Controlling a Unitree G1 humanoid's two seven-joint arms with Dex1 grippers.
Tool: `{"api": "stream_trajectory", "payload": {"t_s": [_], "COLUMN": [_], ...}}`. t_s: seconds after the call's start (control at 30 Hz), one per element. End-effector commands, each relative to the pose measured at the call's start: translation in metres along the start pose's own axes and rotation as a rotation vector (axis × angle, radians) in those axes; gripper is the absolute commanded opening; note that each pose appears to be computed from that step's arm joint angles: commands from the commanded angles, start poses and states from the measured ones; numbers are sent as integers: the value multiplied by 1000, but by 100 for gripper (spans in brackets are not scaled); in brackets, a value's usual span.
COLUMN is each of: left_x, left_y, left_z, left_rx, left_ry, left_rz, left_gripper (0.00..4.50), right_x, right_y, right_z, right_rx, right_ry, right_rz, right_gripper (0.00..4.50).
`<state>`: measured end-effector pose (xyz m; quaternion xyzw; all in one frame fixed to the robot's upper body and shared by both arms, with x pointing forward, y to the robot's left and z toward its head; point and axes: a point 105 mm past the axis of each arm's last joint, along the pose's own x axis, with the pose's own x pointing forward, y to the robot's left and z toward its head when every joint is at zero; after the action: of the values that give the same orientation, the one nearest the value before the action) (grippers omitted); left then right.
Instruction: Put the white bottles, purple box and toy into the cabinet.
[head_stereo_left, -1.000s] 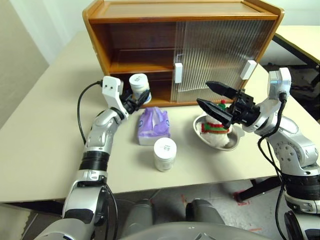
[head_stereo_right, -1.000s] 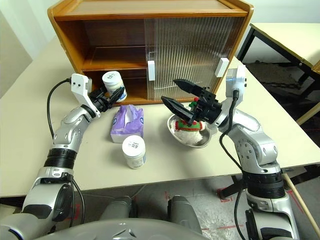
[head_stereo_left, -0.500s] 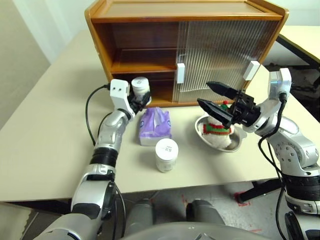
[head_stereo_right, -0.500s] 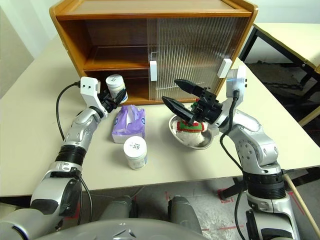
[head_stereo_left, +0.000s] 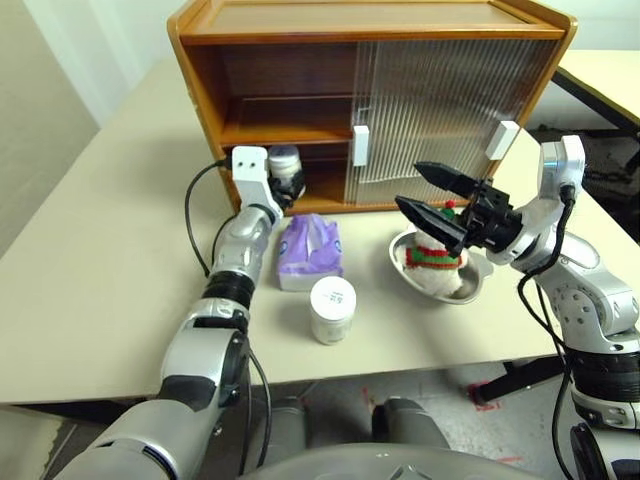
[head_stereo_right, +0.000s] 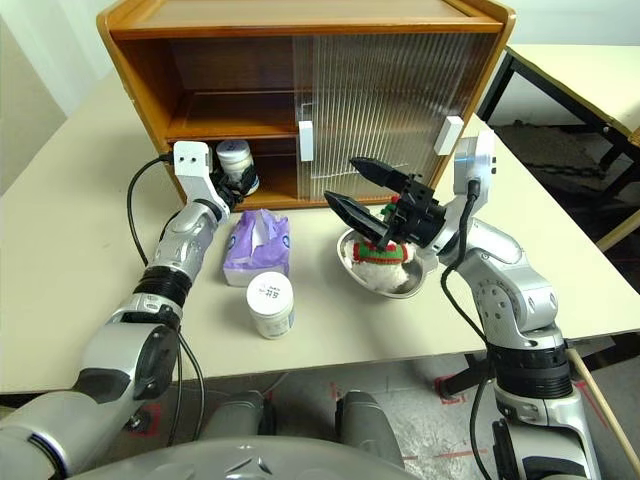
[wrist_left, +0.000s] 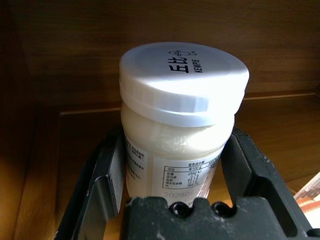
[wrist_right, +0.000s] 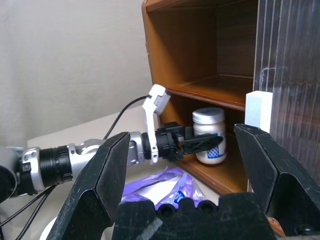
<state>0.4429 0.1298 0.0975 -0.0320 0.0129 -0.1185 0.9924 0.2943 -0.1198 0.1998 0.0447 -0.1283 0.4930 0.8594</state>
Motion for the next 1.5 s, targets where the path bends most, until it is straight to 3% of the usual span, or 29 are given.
{"api": "stream_trajectory", "payload": {"t_s": [0.03,0.73,0.87,1.5], "left_x": [6,13,13,-6], "left_y": [-6,-5,-6,0], "left_z": [6,-4,-4,-6], "left_rx": [23,62,71,33], "left_ry": [-21,47,48,-24], "left_rz": [-10,24,18,-53], "left_gripper": [306,306,447,447], "right_x": [-3,-7,-7,-5], "right_y": [0,2,2,-1], "right_z": [4,6,6,7], "right_rx": [-13,-18,-18,-18], "right_ry": [-11,-6,-5,-9], "right_rz": [-6,-26,-28,-18], "right_gripper": [450,450,450,450]}}
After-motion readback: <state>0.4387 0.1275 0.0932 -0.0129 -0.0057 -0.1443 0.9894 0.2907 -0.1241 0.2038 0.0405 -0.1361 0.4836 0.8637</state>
